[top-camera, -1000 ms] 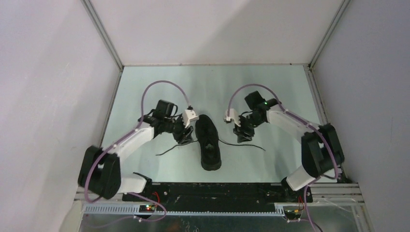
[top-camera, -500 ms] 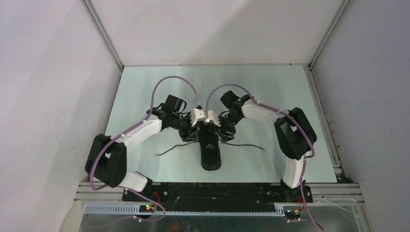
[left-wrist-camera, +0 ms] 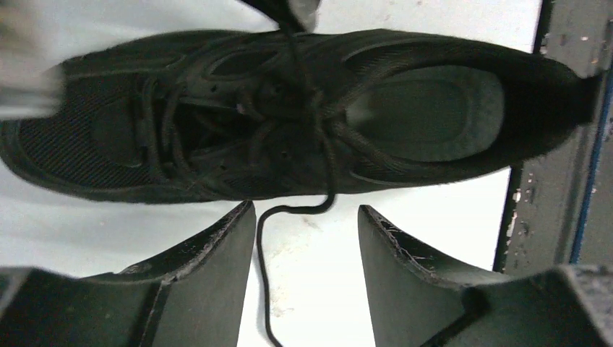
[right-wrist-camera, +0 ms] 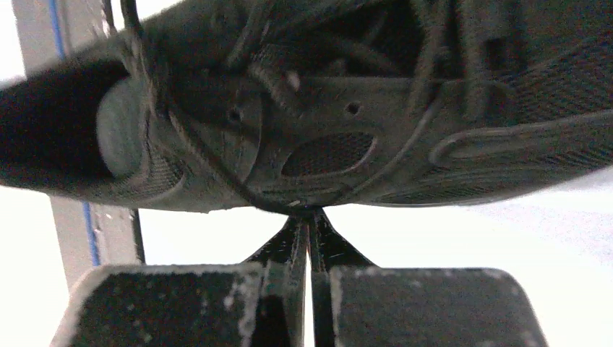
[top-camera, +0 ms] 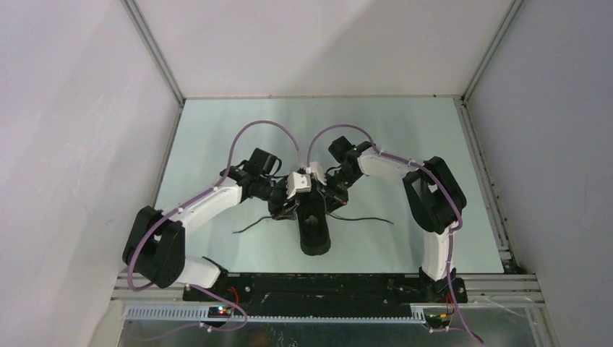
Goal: Tie the shoes
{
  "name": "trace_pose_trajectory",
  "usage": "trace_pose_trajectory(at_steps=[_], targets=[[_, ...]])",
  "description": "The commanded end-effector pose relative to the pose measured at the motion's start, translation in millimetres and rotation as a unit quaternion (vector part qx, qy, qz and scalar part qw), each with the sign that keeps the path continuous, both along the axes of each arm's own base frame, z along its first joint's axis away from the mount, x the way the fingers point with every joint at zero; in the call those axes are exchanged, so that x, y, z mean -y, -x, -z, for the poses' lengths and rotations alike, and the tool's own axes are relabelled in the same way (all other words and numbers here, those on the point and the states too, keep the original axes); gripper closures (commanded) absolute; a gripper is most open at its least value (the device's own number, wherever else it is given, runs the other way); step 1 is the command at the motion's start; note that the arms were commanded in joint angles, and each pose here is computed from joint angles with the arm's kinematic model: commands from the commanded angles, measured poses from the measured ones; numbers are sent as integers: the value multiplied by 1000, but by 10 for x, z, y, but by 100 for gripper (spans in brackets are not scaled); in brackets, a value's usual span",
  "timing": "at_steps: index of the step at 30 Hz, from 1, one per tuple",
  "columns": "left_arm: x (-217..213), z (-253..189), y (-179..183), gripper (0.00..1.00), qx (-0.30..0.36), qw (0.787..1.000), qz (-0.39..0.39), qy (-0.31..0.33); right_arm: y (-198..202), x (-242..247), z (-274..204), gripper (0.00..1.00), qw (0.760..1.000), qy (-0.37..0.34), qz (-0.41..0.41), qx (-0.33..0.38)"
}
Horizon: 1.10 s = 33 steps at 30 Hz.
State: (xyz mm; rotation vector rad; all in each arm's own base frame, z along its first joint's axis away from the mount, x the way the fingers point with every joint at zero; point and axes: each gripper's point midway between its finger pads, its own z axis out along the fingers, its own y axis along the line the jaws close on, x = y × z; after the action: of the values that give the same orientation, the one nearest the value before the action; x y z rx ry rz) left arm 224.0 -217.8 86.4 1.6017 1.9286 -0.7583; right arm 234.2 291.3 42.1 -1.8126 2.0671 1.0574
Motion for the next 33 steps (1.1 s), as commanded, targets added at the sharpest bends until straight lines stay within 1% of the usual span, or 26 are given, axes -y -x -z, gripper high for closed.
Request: trace_pose_trajectory(at_steps=[1,3,7,9,10,11,12,13,15,17,20,21,22,23,24,25,26,27,28,29,31,33], targets=[[195,-241,41,39,27,998,24,60,-151,-66,-342,100,991,-69,91,-65],[277,-232,24,39,29,997,31,61,-156,21,-392,100,988,-78,115,-73],[389,-132,-95,42,56,997,37,35,-85,200,-408,100,987,-71,133,-62],[462,-128,-172,49,66,997,34,36,-34,251,-391,100,986,-64,139,-62],[487,-96,-190,55,63,997,36,34,-23,262,-393,100,986,-63,140,-61],[525,-126,-218,59,67,996,37,36,5,276,-369,100,985,-59,145,-67],[543,-113,-240,68,66,997,36,35,40,291,-354,100,984,-55,150,-73],[556,-132,-267,72,69,996,33,36,38,288,-356,100,984,-57,153,-73],[549,-158,-314,84,79,996,26,32,62,302,-344,100,982,-56,162,-75],[477,-157,-305,89,83,996,22,16,100,326,-341,100,982,-56,167,-74],[294,-146,-207,92,89,996,23,-15,125,374,-368,100,981,-57,172,-64],[207,-166,-170,93,94,995,19,-27,105,394,-391,100,981,-57,177,-58],[99,-96,-123,93,94,994,15,-48,90,405,-401,100,980,-58,183,-58],[46,-142,-112,94,105,993,9,-51,52,432,-423,100,978,-57,195,-57],[-67,-74,-92,95,106,992,-2,-72,20,441,-436,100,976,-59,201,-53],[-114,-123,-92,96,117,990,-11,-73,-35,482,-452,100,974,-55,217,-48],[-216,-119,-104,98,125,988,-33,-86,-110,521,-464,100,971,-52,230,-32],[-321,-85,-133,99,127,985,-60,-104,-122,550,-450,100,969,-48,241,-30],[-358,-121,-180,100,137,982,-80,-107,-191,586,-470,100,967,-48,251,-12],[-471,-118,-272,100,145,973,-127,-127,-193,614,-443,100,965,-43,259,-9],[-603,-113,-318,100,135,965,-168,-152,-207,683,-414,100,962,-29,272,-2],[-680,-80,-310,100,115,961,-189,-167,-226,757,-379,100,958,-16,288,-3]])
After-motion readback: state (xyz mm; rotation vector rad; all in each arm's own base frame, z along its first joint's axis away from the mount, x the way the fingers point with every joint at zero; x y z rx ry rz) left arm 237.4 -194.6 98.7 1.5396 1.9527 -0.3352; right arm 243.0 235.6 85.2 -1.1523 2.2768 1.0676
